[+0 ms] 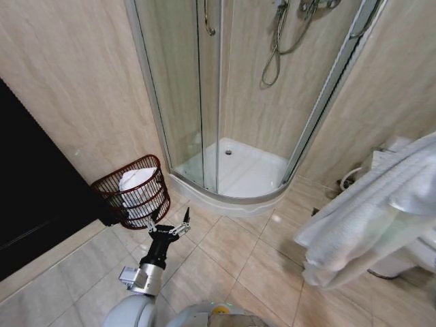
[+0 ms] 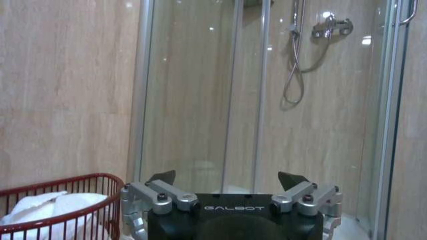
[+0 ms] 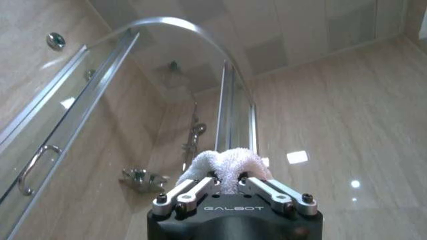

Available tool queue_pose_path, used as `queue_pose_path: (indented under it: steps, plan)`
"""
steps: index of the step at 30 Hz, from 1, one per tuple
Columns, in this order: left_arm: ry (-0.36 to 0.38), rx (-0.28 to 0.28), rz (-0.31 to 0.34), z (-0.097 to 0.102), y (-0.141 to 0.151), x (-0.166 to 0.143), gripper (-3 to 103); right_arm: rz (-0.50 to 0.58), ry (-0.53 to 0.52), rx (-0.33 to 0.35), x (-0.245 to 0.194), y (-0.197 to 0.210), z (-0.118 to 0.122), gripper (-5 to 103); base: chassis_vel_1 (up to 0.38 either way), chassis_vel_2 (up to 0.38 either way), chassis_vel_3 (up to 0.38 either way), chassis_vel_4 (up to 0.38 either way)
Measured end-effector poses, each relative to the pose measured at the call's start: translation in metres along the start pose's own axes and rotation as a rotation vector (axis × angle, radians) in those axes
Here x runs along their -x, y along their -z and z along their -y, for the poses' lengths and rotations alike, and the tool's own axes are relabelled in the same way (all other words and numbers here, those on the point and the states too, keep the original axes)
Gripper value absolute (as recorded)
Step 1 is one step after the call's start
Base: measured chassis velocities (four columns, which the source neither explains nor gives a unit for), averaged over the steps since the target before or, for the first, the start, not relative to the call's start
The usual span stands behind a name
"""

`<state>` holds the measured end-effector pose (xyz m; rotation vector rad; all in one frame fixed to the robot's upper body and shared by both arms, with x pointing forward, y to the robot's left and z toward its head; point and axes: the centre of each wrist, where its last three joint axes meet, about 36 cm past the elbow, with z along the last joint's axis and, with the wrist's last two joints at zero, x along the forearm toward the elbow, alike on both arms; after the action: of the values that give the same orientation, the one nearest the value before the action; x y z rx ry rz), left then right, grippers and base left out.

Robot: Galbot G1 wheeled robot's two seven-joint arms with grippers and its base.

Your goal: Discard the used towel into the hamper.

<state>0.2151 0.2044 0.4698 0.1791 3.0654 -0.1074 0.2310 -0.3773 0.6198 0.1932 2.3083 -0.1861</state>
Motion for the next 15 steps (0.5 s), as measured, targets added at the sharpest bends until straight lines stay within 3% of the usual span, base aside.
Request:
queue_pose_path:
  steps: [15]
  plan:
    - [0.0, 0.0, 0.0, 0.0, 0.0, 0.0, 100, 0.075, 0.034, -0.026, 0.0081, 0.0053, 0.0046, 9, 0.0, 0.0, 0.0, 0.0]
